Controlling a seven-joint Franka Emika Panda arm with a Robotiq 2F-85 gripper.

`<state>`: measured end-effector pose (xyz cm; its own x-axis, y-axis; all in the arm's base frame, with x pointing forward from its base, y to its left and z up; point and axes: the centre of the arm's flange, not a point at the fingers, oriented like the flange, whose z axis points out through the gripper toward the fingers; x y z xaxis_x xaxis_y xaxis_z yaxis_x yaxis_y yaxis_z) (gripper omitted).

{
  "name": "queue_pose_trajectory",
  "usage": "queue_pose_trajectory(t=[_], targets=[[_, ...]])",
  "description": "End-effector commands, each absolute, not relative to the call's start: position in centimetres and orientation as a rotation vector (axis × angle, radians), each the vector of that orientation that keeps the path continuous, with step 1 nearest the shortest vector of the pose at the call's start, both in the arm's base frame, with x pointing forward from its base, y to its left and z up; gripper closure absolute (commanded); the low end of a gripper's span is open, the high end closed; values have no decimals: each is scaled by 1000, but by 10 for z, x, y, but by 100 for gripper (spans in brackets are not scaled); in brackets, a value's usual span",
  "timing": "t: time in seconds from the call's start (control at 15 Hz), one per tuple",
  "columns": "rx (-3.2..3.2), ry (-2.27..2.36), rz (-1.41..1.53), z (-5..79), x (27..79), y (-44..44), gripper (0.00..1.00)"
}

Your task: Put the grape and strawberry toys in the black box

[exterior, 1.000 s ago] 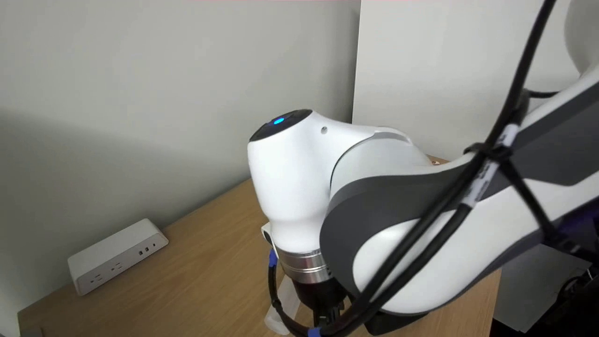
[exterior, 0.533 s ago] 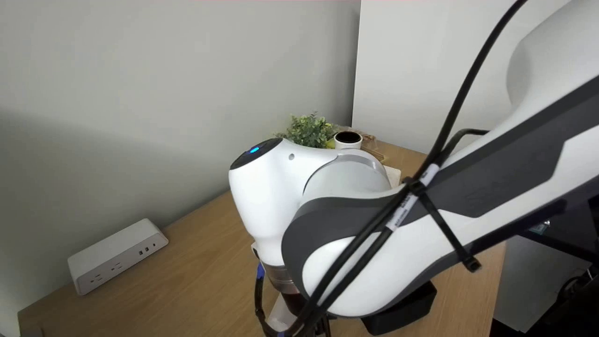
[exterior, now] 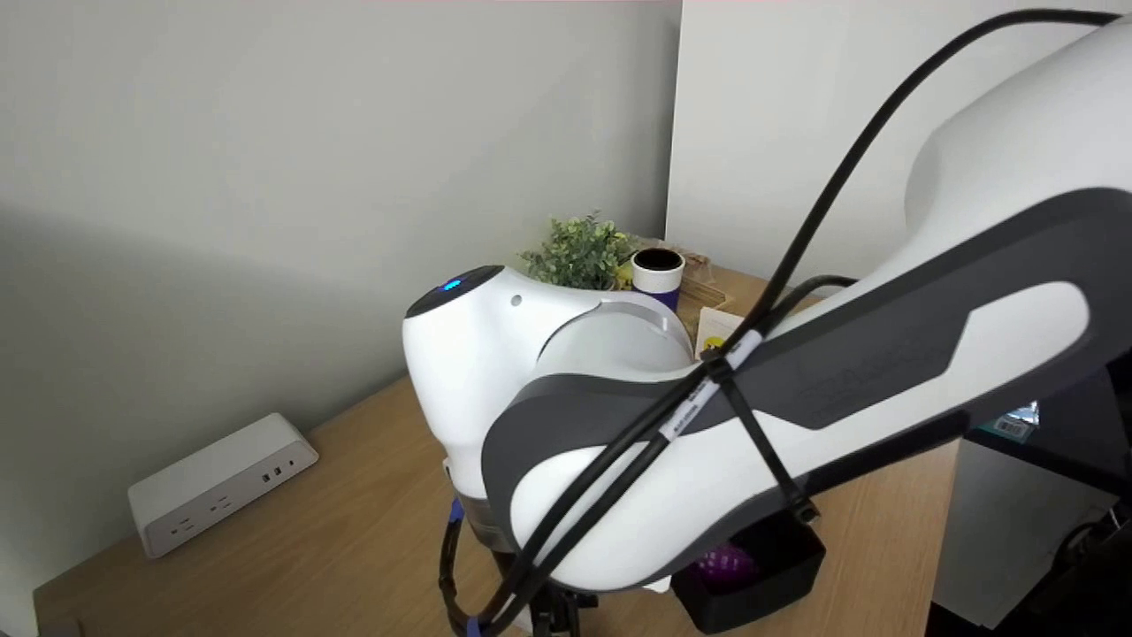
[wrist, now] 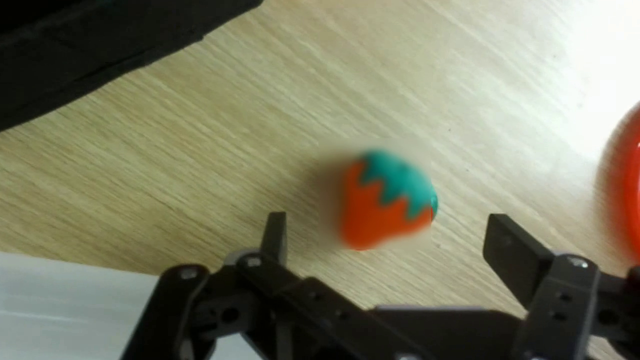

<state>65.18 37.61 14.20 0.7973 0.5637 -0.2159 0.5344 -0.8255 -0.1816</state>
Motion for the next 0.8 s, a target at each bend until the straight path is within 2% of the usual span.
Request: queue_pose_trajectory(t=[0.0,0.4,0.53,0.73], targets=[[-2833,-880,441,131,673,390,0],[-2818,-863,486,122,674,390,0],[-2816,-860,493,121,674,390,28],[-2816,-859,503,120,675,389,48]])
